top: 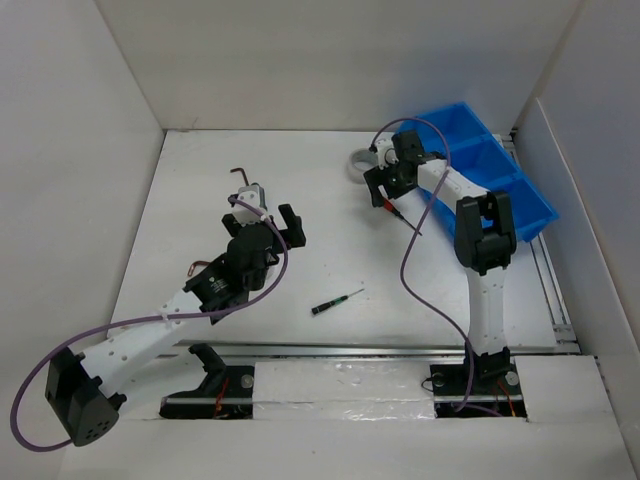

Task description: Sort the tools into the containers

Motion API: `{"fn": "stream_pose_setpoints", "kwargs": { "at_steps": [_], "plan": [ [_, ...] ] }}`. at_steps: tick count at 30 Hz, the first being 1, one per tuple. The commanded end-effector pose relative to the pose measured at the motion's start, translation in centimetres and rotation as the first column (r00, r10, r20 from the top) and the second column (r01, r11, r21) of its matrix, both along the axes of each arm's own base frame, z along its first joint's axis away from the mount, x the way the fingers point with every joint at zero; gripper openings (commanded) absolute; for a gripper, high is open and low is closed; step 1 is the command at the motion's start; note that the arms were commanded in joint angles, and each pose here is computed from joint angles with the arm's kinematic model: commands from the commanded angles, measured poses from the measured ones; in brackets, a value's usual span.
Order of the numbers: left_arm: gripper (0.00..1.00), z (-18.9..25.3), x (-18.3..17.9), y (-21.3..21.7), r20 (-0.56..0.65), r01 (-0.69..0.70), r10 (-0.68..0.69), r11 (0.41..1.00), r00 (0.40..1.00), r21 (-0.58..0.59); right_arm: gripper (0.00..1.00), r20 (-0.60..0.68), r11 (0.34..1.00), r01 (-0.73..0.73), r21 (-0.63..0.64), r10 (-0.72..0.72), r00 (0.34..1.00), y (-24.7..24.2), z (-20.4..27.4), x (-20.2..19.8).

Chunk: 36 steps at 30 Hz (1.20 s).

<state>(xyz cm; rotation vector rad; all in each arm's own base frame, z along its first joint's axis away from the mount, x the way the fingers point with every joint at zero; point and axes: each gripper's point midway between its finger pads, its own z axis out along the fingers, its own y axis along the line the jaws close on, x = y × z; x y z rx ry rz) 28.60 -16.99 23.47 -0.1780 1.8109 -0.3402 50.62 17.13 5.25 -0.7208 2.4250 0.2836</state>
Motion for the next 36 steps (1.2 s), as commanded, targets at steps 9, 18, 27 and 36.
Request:
{"fn": "stream_pose_setpoints", "kwargs": {
  "at_steps": [9, 18, 27, 36],
  "plan": [
    [0.92, 2.4, -0.3, -0.3, 0.062, 0.016, -0.013, 0.999, 0.998, -0.049, 0.76, -0.082, 0.995, 0.039, -0.091, -0.046, 0.996, -1.0, -0.4, -1.0],
    [0.92, 2.8, -0.6, -0.3, 0.070, 0.020, -0.016, 0.998, 0.997, -0.054, 0.62, -0.132, 0.989, 0.044, -0.143, -0.063, 0.989, -1.3, -1.7, -1.4],
    [0.93, 2.9, -0.6, -0.2, 0.074, 0.022, -0.017, 0.998, 0.997, -0.059, 0.53, -0.135, 0.982, 0.048, -0.183, -0.073, 0.988, -1.5, -2.1, -1.5],
    [0.93, 2.7, -0.6, -0.1, 0.072, 0.016, -0.012, 0.998, 0.997, -0.053, 0.00, -0.149, 0.992, 0.002, -0.128, -0.021, 0.989, 1.0, -0.7, -2.1]
  ]
}}
